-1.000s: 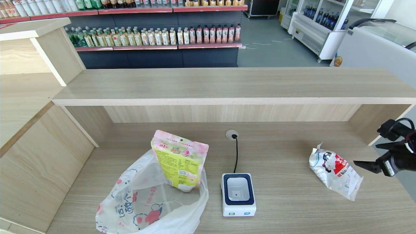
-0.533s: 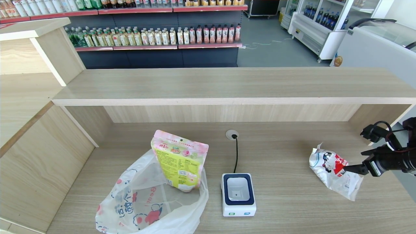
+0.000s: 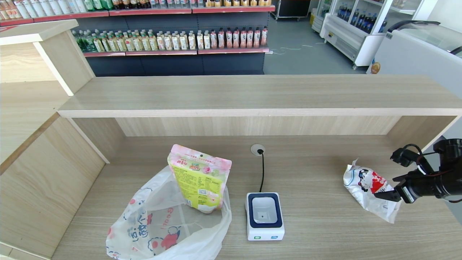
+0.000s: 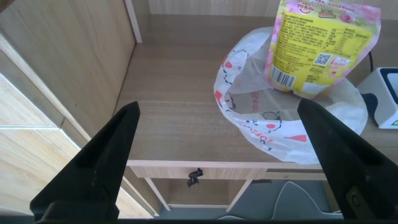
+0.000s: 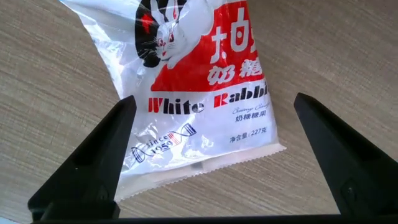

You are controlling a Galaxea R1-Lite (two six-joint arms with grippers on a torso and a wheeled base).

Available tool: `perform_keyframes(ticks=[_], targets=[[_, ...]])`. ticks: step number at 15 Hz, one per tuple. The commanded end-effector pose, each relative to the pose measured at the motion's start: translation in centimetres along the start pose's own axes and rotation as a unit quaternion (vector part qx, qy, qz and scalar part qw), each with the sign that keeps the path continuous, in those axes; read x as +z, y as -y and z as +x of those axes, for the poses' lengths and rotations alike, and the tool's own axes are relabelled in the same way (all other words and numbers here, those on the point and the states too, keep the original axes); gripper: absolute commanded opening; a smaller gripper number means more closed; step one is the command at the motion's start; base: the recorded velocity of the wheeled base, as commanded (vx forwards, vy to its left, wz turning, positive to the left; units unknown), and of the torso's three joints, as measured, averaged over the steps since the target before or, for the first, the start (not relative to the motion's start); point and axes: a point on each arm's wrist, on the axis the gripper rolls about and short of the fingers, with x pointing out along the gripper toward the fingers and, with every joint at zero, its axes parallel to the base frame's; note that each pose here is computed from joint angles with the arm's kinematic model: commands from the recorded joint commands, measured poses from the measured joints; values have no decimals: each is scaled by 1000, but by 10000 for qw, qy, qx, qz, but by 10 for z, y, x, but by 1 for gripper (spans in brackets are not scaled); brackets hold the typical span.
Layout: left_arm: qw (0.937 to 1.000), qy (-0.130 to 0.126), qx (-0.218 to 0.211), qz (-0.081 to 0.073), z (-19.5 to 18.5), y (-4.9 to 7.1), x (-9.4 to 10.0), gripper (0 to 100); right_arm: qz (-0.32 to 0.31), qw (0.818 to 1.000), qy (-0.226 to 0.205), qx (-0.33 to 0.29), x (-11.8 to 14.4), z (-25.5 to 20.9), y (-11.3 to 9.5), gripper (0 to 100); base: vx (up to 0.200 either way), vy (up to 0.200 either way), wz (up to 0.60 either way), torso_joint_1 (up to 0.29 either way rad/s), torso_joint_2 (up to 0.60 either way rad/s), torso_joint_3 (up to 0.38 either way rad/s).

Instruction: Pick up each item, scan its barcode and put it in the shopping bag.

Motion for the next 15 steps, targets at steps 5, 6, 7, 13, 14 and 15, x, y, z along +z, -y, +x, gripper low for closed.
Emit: perform_keyframes(ticks=[5,6,7,13,14,15], targets=[[10000,2,1,-2,0,0,0,100,-90,9995,-10,287,4,32,-2,100,0,0,0,0,0,0],[10000,2,1,-2,0,0,0,100,-89,9995,-25,317,4,34,-3,100,0,0,0,0,0,0],[10000,2,1,-2,0,0,0,100,-89,9992,-41,378,4,37,-6,100,0,0,0,0,0,0],[10000,2,1,-2,0,0,0,100,-79,9981,17,616,2,51,-8,100,0,0,0,0,0,0],[10000,2,1,-2,0,0,0,100,-78,9979,40,636,2,52,-9,100,0,0,0,0,0,0],[10000,2,1,-2,0,0,0,100,-56,9976,35,687,0,54,-9,0,0,0,0,0,0,0]])
